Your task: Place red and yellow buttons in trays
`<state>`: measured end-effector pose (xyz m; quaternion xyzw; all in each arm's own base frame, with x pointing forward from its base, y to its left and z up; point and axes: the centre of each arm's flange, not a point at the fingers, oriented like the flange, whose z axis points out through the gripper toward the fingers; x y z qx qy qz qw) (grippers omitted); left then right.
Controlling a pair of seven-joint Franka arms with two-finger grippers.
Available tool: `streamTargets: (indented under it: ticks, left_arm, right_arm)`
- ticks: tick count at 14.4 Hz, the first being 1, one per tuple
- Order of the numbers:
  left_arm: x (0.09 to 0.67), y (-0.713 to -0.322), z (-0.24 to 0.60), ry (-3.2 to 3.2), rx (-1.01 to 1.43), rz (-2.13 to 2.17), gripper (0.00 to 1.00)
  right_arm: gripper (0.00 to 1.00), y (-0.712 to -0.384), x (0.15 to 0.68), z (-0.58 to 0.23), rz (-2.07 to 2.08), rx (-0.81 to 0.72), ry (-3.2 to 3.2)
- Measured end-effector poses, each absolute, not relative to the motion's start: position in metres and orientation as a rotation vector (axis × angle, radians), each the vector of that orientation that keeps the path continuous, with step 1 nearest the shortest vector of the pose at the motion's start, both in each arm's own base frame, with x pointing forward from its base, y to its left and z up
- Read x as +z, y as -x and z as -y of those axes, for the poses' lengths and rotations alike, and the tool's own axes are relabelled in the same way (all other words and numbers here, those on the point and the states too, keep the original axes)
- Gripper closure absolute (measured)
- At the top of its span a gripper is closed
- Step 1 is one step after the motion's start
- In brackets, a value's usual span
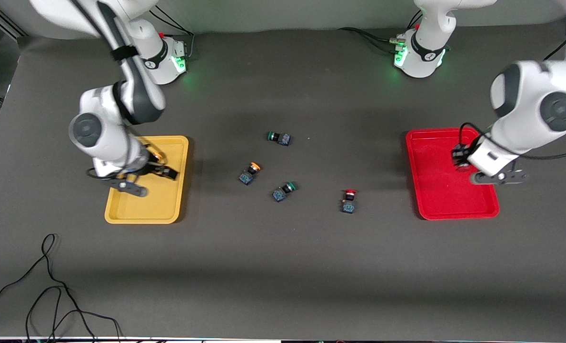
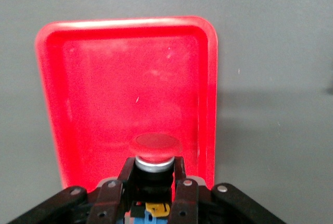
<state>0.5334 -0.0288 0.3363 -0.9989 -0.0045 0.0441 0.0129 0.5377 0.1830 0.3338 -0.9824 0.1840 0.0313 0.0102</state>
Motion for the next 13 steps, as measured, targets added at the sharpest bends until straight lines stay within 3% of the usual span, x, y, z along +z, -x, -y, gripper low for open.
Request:
streamTargets:
  ticks: [4, 8, 13]
  left_arm:
    - [0.234, -0.529, 0.034, 3.127, 0.14, -0.002, 0.67]
    - [0.215, -0.531, 0.028, 3.127, 0.156, 0.014, 0.66]
    - [0.284, -0.547, 0.027, 3.112, 0.224, 0.009, 0.19]
  right_arm:
    - [0.0, -0.533, 0.314, -0.314, -0.637, 0.14, 3.002]
    - [0.0, -0.532, 0.243, -0.358, -0.69, 0.148, 3.056]
    - [0.0, -0.522, 0.181, -0.365, -0.738, 0.165, 3.115]
